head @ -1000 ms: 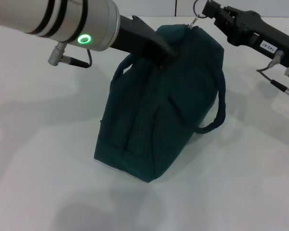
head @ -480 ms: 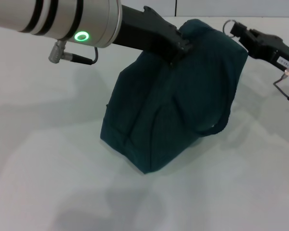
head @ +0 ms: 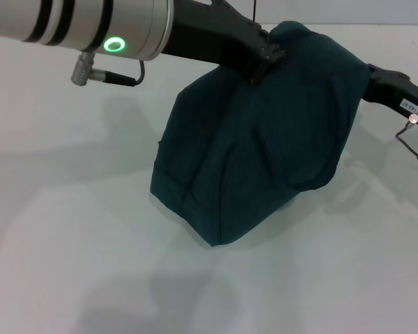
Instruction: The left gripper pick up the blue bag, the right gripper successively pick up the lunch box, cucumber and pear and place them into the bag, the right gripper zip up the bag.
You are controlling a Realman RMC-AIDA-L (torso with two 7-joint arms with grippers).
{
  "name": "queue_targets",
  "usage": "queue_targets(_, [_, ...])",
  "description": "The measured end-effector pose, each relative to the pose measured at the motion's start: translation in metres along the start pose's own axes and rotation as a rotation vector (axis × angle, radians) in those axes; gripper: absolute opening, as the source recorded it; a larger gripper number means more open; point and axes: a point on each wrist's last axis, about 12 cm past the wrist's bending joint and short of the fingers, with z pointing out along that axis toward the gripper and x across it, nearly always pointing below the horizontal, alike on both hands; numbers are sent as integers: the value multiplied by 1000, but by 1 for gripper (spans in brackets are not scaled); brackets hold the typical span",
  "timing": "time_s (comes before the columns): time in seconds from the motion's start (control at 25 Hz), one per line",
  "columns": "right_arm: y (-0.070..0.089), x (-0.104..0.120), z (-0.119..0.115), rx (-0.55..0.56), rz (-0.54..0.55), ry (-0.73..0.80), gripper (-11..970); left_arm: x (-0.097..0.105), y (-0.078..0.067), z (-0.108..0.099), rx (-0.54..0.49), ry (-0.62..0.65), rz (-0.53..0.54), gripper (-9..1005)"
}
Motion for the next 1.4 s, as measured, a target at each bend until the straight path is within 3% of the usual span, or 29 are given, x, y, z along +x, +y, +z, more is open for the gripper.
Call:
queue_targets(0.24, [-2, -1, -4, 11, 14, -24, 7, 6, 7, 4, -12, -2, -30, 146])
queue_targets(0.56, [-9, -2, -36, 27, -5, -99, 8, 17, 19, 14, -26, -6, -67, 171])
queue_targets(0.8, [-15, 2, -61, 63, -35, -120, 192, 24, 26, 17, 12, -54, -142, 189])
queue_targets(0.92, [-18, 4, -68, 79, -37, -118, 390, 26, 27, 16, 19, -61, -157, 199])
queue_targets(1.08, [-19, 4, -76, 81, -47, -122, 579, 29, 28, 15, 26, -75, -167, 211])
queue_targets(1.2, [-19, -2, -81, 60, -79, -133, 698, 30, 32, 4, 53, -160, -199, 306])
queue_targets(1.4, [-19, -17, -97, -2, -130, -174, 845, 48, 45, -31, 143, -442, -194, 493])
